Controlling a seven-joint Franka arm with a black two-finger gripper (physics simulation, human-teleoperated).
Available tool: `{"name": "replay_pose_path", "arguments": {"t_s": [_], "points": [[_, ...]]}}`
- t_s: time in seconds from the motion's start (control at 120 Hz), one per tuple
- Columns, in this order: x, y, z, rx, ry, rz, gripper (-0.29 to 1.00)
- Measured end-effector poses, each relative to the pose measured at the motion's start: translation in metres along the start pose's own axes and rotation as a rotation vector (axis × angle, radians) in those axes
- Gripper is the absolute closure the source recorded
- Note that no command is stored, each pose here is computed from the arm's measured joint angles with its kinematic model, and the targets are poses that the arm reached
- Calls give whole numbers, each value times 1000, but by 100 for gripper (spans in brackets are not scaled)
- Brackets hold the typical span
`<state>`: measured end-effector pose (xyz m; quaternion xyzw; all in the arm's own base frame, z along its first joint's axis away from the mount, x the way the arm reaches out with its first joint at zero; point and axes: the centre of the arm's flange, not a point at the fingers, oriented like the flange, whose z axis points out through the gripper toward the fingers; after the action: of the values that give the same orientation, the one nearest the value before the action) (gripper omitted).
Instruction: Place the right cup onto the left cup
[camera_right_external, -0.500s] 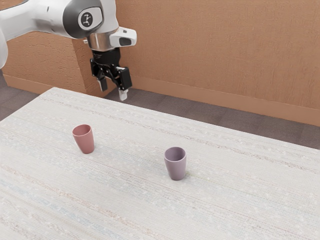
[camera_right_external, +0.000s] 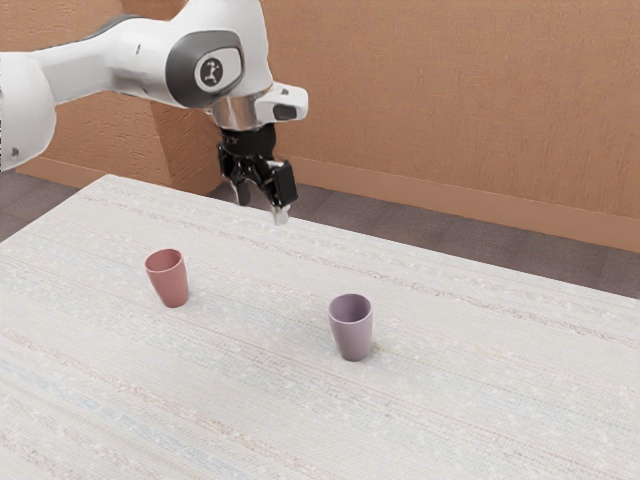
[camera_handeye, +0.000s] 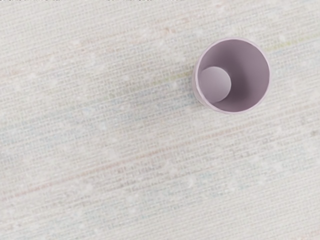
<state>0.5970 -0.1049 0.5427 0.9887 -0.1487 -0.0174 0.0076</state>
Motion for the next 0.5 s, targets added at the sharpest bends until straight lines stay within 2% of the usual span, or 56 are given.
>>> {"name": "replay_pose_path", "arguments": {"t_s": [0.5], "points": [[37, 78, 88, -88, -52, 38, 3]]}}
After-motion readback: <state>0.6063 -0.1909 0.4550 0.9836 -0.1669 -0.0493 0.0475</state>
